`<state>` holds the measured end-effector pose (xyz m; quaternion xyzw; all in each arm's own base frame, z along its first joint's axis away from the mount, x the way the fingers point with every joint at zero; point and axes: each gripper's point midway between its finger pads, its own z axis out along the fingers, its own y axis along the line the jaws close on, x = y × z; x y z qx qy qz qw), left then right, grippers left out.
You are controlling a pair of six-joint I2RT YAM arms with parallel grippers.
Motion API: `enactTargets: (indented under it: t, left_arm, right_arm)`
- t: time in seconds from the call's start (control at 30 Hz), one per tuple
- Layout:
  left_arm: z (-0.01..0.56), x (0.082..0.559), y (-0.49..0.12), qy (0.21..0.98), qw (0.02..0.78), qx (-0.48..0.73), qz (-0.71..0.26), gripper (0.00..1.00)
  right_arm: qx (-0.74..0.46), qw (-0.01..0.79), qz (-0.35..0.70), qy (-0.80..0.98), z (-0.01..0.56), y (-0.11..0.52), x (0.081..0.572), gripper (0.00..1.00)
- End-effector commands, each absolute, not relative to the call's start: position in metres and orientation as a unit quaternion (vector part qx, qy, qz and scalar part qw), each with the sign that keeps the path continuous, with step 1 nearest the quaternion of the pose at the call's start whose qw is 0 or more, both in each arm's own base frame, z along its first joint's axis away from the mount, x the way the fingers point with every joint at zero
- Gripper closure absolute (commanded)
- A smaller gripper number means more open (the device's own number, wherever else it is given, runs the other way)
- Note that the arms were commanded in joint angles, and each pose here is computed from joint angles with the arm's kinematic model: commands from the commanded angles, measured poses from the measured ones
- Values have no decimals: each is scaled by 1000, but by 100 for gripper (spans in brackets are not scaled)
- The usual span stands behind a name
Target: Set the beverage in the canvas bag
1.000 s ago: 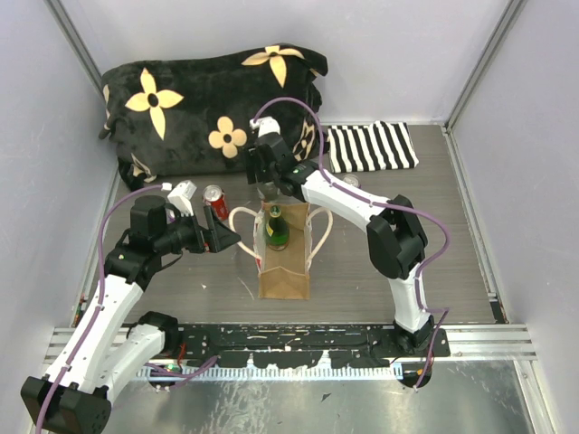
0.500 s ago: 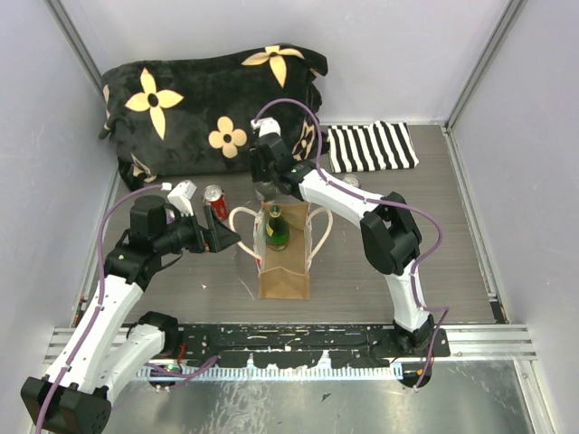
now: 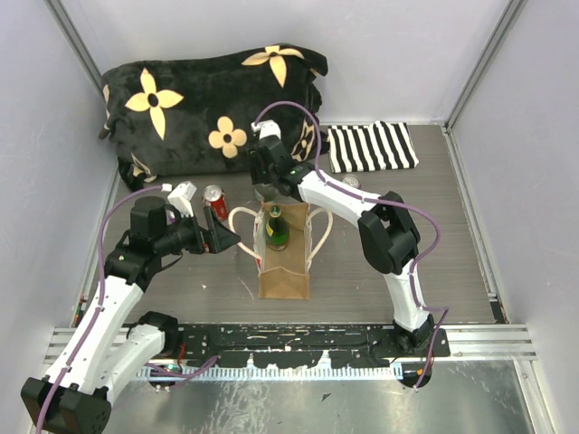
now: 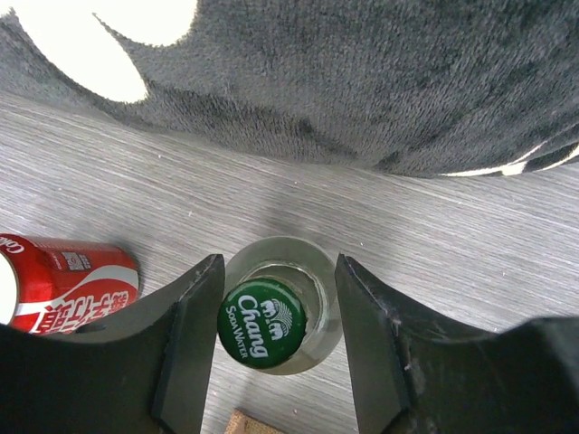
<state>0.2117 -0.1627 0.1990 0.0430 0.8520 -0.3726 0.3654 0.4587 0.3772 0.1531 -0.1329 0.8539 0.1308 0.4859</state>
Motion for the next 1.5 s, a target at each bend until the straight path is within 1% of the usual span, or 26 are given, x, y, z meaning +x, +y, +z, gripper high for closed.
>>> enactTargets:
  t: [0.0,0.1,0.13,0.23,0.27,0.3,0.9,1.17,1.47]
  left_arm:
    - [201,212,-163,846,374,49,-377,2]
    - [201,213,-163,846,374,48,-377,2]
    - [200,213,-163,847,373,47,-376,2]
    - [201,213,-164,846,374,48,-377,2]
    - [201,214,-164,846,374,48,-377,2]
    - [201,214,-164,846,374,48,-377,2]
    - [201,216,-164,845,376,47,-377,2]
    - [200,219,-165,844,377,48,-379,2]
    - [199,222,-167,844,374,47,-382,2]
  right_arm:
    - [-128,477,124,861,140,374,457,42]
    - [-126,480,120,860,140,372,457,47]
    - [-126,481,120,859,140,372,457,53]
    - [-128,484,120,857,141,371,457,88]
    - [-126,488,118,856,144,370,458,97]
    - [-124,492,118,854,148,370,458,99]
    - [-105,590,116,792,250,361,475,99]
    - [-102,617,111,772,284,351,473,99]
    - [-93,651,107,746,336,333,462,99]
